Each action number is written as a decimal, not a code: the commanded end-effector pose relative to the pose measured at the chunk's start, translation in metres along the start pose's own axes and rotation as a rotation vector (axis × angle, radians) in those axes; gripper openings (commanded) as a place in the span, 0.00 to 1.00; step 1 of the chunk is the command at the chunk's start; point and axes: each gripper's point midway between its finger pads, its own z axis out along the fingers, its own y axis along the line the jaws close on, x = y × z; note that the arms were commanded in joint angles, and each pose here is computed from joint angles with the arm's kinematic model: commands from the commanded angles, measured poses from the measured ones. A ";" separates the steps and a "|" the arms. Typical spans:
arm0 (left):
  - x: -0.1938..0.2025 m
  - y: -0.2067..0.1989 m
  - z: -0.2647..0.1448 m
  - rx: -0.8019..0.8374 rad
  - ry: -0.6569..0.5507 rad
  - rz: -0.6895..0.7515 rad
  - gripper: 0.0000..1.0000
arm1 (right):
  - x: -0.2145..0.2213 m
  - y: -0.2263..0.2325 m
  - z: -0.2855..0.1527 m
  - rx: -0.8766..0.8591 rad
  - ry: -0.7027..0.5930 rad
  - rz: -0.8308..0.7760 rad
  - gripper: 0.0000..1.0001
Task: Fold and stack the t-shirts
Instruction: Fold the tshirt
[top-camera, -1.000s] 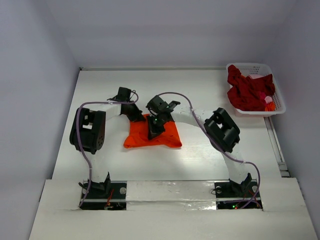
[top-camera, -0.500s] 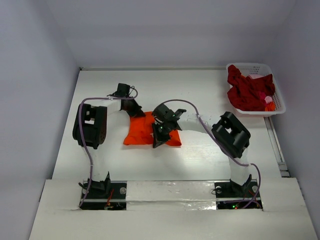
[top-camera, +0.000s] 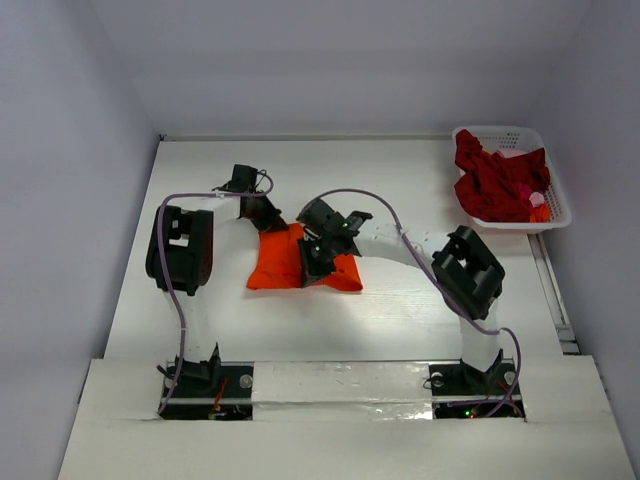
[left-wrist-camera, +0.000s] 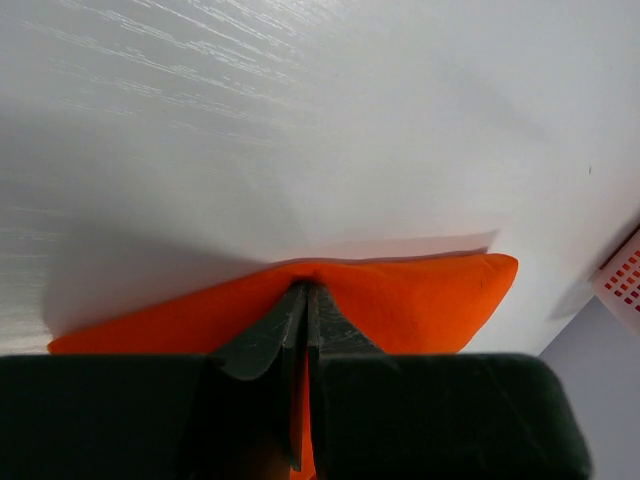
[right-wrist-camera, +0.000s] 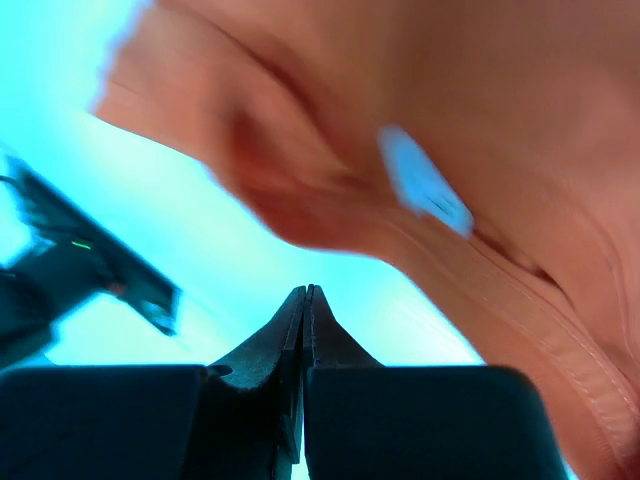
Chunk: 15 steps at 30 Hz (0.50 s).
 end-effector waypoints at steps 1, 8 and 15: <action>-0.002 0.003 -0.007 -0.009 -0.018 0.018 0.00 | -0.041 0.029 -0.013 -0.032 -0.094 -0.051 0.00; -0.001 0.003 -0.008 -0.008 -0.015 0.015 0.00 | -0.070 0.039 -0.012 -0.052 -0.118 -0.056 0.00; 0.000 -0.002 -0.015 0.005 -0.017 0.023 0.00 | -0.088 0.018 0.010 -0.027 -0.101 -0.037 0.00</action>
